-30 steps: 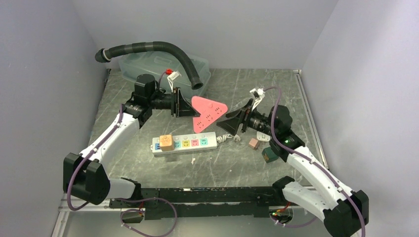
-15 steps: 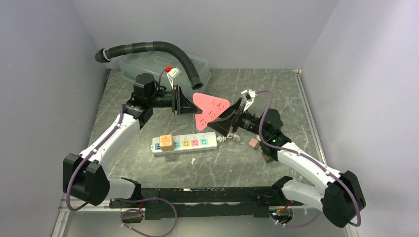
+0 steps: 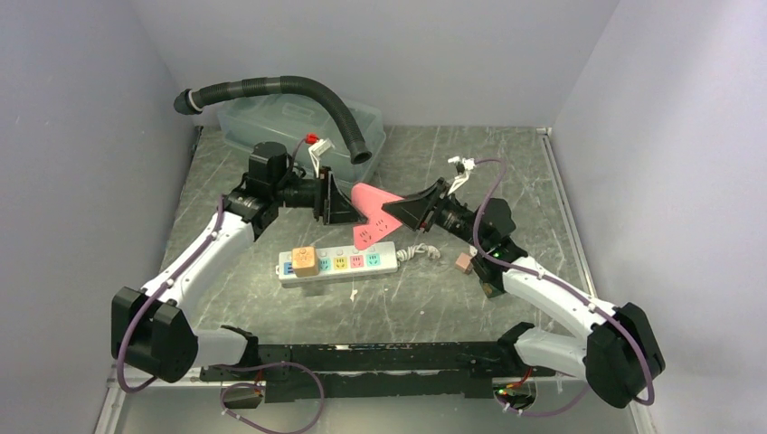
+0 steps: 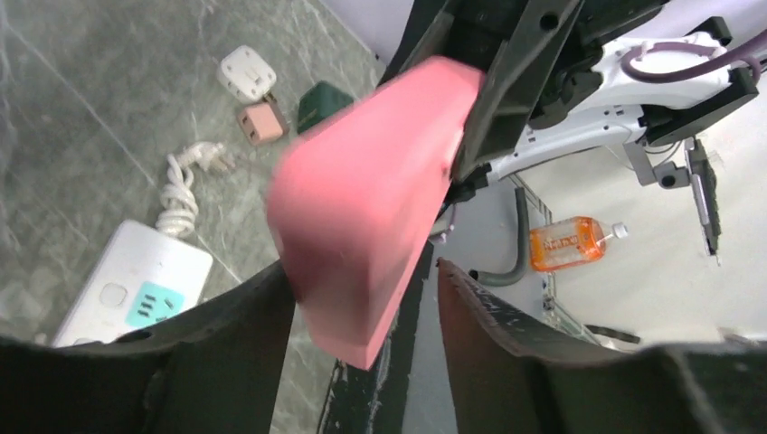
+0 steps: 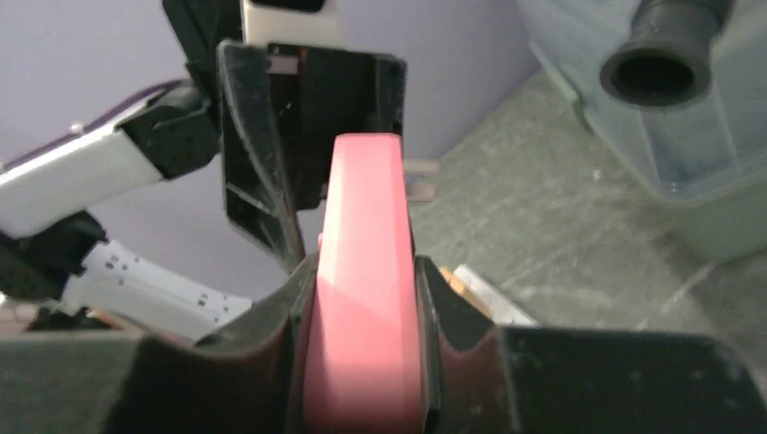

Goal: Insert the plug
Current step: Pick up the plug from the center of the board, then adjust the socket at the center of the board.

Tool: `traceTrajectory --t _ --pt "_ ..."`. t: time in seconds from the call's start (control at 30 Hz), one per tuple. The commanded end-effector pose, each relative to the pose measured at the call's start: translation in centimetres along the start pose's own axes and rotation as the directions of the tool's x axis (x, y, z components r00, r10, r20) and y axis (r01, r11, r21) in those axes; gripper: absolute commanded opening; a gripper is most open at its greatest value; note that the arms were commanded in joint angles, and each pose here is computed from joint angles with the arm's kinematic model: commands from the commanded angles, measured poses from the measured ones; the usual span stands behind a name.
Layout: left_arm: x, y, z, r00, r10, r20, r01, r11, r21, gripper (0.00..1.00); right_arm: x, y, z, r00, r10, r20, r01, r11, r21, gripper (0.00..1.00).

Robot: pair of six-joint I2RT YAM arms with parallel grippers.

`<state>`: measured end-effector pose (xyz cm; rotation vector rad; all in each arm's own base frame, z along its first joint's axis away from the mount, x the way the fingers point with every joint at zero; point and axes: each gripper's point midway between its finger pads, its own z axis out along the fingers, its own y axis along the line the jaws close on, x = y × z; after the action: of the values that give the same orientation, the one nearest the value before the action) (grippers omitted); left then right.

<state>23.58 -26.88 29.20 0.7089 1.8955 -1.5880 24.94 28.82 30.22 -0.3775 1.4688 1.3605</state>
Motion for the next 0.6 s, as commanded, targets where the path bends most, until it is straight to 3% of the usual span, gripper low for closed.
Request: traceTrajectory --t 0.0,0.1,0.17,0.23,0.27,0.3,0.33,0.37,0.43,0.57 --pt "1.3 0.3 -1.1 0.99 0.134 -0.054 -0.137 0.989 -0.058 0.63 -3.3 0.9 -0.7 0.948 0.295 0.121 -0.301 0.953 0.04 0.0" --pt "0.2 -0.3 -0.9 0.998 0.064 0.009 -0.063 0.997 -0.035 0.37 -2.8 0.4 -1.1 0.942 0.31 0.125 -0.319 0.946 0.054 0.0" --pt "-1.3 -1.4 -0.5 0.994 0.087 0.063 -0.087 0.996 0.008 0.28 -2.2 0.5 -0.8 0.944 0.318 0.085 -0.323 0.945 0.047 0.0" --pt "-1.8 -1.8 -0.3 0.991 0.122 0.061 -0.123 0.992 0.022 0.27 -1.6 0.3 -0.5 0.945 0.322 0.049 -0.325 0.944 0.057 0.0" --pt "-1.6 -1.5 -0.2 0.992 0.119 0.047 -0.119 0.993 0.012 0.32 -1.5 0.3 -0.5 0.944 0.326 0.051 -0.328 0.943 0.061 0.0" --pt "-1.2 -1.2 -0.2 0.993 0.111 0.03 -0.111 0.994 0.007 0.46 -1.7 0.2 -0.6 0.944 0.324 0.058 -0.327 0.943 0.067 0.0" --pt "-0.7 -0.9 -0.2 0.994 0.108 0.016 -0.108 0.994 -0.001 0.81 -2.2 -0.1 -0.6 0.948 0.312 0.063 -0.316 0.945 0.084 0.0" --pt "-0.5 -0.7 -0.3 0.99 0.142 0.008 -0.142 0.99 -0.004 0.97 -2.6 -0.5 -0.7 0.952 0.3 0.055 -0.305 0.946 0.112 0.0" --pt "0.5 0.2 -0.7 0.974 0.221 -0.044 -0.223 0.974 -0.038 1.0 -2.9 -1.9 -1.4 0.95 0.313 0.017 -0.31 0.931 0.19 0.0" --pt "4.5 4.3 -2.5 0.827 0.473 -0.303 -0.517 0.852 -0.079 1.0 -2.0 -4.9 -3.8 0.92 0.388 -0.061 -0.345 0.871 0.35 0.0"
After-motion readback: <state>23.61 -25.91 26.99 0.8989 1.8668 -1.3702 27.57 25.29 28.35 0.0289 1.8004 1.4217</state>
